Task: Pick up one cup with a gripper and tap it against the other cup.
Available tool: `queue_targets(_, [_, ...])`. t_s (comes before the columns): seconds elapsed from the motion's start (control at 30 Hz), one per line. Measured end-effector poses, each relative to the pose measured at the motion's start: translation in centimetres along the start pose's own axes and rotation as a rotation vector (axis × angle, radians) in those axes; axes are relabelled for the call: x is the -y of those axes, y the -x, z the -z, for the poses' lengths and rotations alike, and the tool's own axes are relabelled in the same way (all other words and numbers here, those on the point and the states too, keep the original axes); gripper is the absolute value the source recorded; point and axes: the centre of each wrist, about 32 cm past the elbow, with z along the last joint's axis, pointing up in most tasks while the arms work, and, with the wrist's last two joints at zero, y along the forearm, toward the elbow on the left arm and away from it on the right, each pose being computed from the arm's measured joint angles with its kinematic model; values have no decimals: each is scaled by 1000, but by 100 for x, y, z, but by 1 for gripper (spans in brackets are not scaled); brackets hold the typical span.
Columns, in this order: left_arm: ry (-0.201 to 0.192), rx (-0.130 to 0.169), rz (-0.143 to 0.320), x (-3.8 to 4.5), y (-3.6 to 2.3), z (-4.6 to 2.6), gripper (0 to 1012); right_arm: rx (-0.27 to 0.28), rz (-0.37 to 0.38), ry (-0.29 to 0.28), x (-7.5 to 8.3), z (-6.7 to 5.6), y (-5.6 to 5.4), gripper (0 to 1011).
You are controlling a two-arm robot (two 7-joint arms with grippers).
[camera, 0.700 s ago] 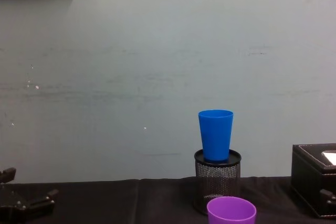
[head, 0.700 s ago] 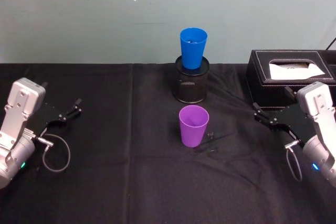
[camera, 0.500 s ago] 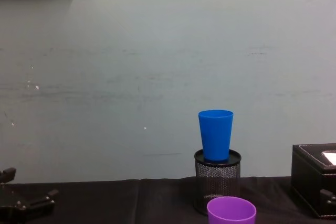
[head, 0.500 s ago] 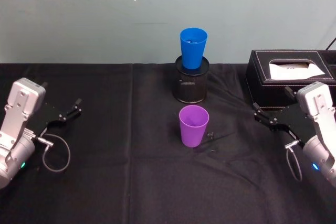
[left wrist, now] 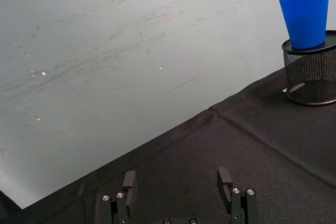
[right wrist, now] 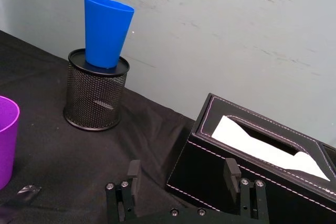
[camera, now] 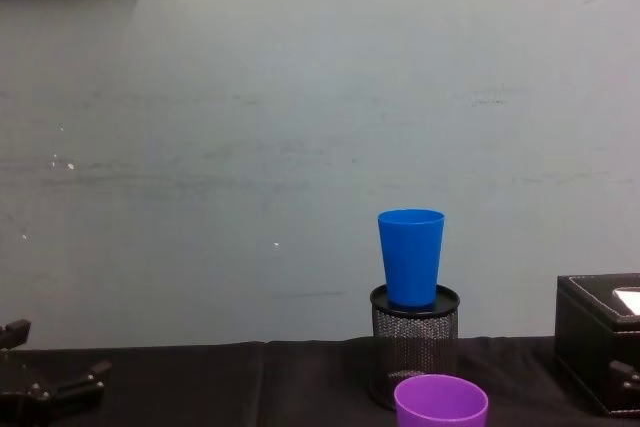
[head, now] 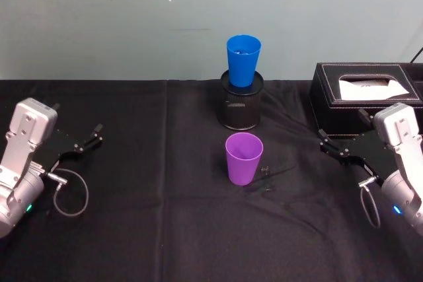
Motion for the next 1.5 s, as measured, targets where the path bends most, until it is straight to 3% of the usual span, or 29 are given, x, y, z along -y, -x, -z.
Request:
queue_targets(0.23, [0,0,0,0,0,0,1000,-1,-1,-1,10,4,3,1000])
queue_targets(0.33, [0,0,0,0,0,0,1000,-14,-30,-5,89,43,50,1002])
queue_targets(0.6, [0,0,0,0,0,0,1000,-105,-158,-28,304,144,328,1000])
queue_targets(0.73, [0,0,0,0,0,0,1000,-167,-233,-46,327,147,564,1000])
queue_targets(0.9, [0,0,0,0,0,0,1000,-211,-287,-63,268,121,799,1002])
queue_targets(1.1, [0,0,0,0,0,0,1000,-247,-289,-85,117,90,954,1002])
queue_targets(1.5, [0,0,0,0,0,0,1000,-291,-246,-101,-169,64,1136,1000])
